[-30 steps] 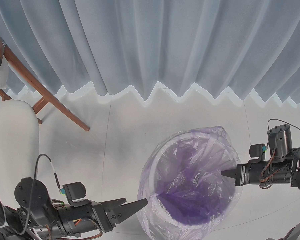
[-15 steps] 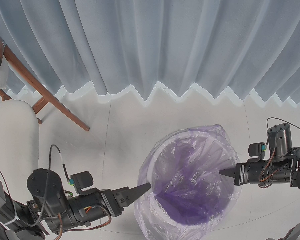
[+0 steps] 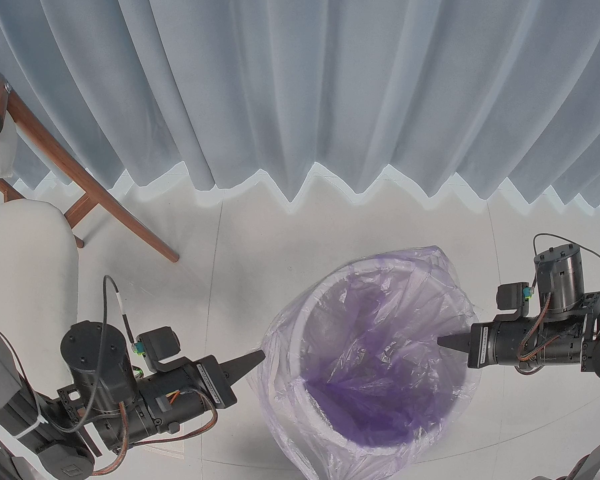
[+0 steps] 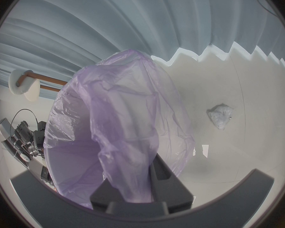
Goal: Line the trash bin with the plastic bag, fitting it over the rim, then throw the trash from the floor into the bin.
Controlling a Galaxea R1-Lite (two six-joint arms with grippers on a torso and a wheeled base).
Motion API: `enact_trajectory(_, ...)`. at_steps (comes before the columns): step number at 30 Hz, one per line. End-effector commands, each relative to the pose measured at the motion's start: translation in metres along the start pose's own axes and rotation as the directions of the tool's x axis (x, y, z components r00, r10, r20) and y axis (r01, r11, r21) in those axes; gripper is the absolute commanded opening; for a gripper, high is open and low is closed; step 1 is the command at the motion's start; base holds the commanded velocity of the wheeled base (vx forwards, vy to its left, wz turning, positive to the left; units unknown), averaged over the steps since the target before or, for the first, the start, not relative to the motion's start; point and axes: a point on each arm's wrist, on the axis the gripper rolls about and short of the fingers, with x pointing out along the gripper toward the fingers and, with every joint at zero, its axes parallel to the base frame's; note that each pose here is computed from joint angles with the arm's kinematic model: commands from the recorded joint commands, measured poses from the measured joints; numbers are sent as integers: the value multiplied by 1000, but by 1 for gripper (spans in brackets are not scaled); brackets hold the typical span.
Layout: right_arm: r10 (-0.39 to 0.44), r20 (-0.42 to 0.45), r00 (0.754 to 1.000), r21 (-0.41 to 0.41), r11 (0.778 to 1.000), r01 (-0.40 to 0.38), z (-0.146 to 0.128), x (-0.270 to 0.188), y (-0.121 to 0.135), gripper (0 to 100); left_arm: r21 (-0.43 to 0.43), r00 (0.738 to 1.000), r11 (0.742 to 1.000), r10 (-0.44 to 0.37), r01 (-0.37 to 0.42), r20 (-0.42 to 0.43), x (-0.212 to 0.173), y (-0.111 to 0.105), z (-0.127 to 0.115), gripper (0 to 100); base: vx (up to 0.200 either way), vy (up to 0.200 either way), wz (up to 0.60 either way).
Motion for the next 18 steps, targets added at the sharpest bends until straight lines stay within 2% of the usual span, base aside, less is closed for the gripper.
enact_trajectory(1,9,-2,1000,9,1000,-9,0,0,0,0,-7,1000,1000,17,-17,22,3,5,6,0,0,0,0)
enact_trajectory(11,122,52,991,34,992,-123,6,-3,10,0,-33,993,994,108,-106,42,20,29,11,0,0,0,0)
enact_trajectory(18,154,81,985,74,984,-160,10,-2,17,0,-29,990,992,125,-123,62,28,36,4,0,0,0,0)
